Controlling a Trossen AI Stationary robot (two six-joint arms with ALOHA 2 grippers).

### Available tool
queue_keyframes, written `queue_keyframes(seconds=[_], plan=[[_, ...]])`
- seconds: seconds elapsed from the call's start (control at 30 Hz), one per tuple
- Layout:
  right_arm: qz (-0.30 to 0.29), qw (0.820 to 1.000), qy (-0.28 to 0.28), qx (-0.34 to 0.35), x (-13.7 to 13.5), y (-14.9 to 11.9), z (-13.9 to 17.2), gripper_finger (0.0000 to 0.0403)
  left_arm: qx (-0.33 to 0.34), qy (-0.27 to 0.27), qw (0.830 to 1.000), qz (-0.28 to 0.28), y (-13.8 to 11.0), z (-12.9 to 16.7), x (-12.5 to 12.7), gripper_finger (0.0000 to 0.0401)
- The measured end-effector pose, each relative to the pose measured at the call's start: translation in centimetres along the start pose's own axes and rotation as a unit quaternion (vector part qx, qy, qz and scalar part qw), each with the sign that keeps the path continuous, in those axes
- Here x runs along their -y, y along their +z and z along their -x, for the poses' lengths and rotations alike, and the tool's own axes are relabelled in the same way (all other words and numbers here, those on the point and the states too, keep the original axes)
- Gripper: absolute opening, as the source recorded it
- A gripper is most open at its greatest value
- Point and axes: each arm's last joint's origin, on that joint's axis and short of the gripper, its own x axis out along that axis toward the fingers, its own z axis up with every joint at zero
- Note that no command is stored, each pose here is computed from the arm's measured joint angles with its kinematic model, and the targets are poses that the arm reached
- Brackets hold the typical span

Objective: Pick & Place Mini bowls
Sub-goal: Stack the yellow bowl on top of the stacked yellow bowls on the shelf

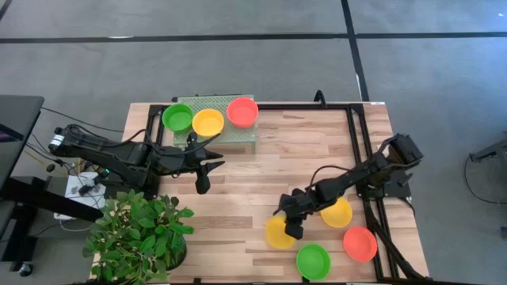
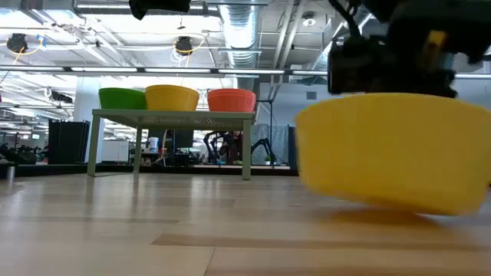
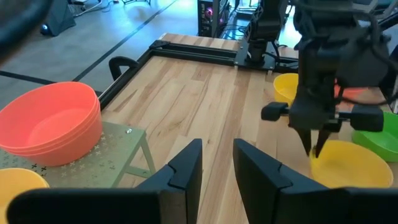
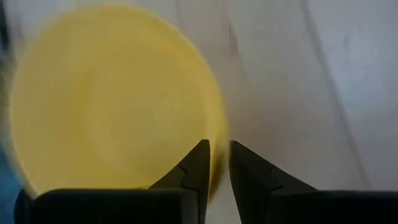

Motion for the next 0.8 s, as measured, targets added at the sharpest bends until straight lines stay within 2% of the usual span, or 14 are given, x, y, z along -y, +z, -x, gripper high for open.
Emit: queue_keyframes(seconds=[0.17,0.33,0.4,0.47,0.63,0.7,0.8], plan=[[-0.008,1.0,0.001,-0.005,0.3,0.4,-0.2,0.0051,0.001,0.0,1.0,-0.001,0.0,0.0,0.0,0.0092],[0.012,1.0,0.017,0.005,0.3,1.9,0.6,0.0008,0.004,-0.004,1.0,0.001,0.1,0.0,0.0,0.0092],[0.019,1.0,0.019,0.001,0.5,2.6,1.1,0.0009,0.003,-0.036,0.999,-0.011,0.1,-0.1,0.3,0.009],[0.016,1.0,0.017,0.01,0.7,3.9,1.7,0.0011,0.006,-0.089,0.995,-0.033,0.2,-0.5,0.9,0.0082],[0.017,0.999,0.002,0.042,1.7,8.0,3.9,0.0004,0.038,-0.227,0.97,-0.073,0.5,-2.6,3.1,0.0047],[0.013,0.998,0.001,0.065,2.3,9.6,4.7,0.0006,0.035,-0.245,0.964,-0.092,0.1,-3.8,3.8,0.0036],[0.014,0.996,-0.007,0.087,3.6,11.1,5.6,0.0006,0.017,-0.241,0.965,-0.097,-0.8,-5.9,4.5,0.0028]])
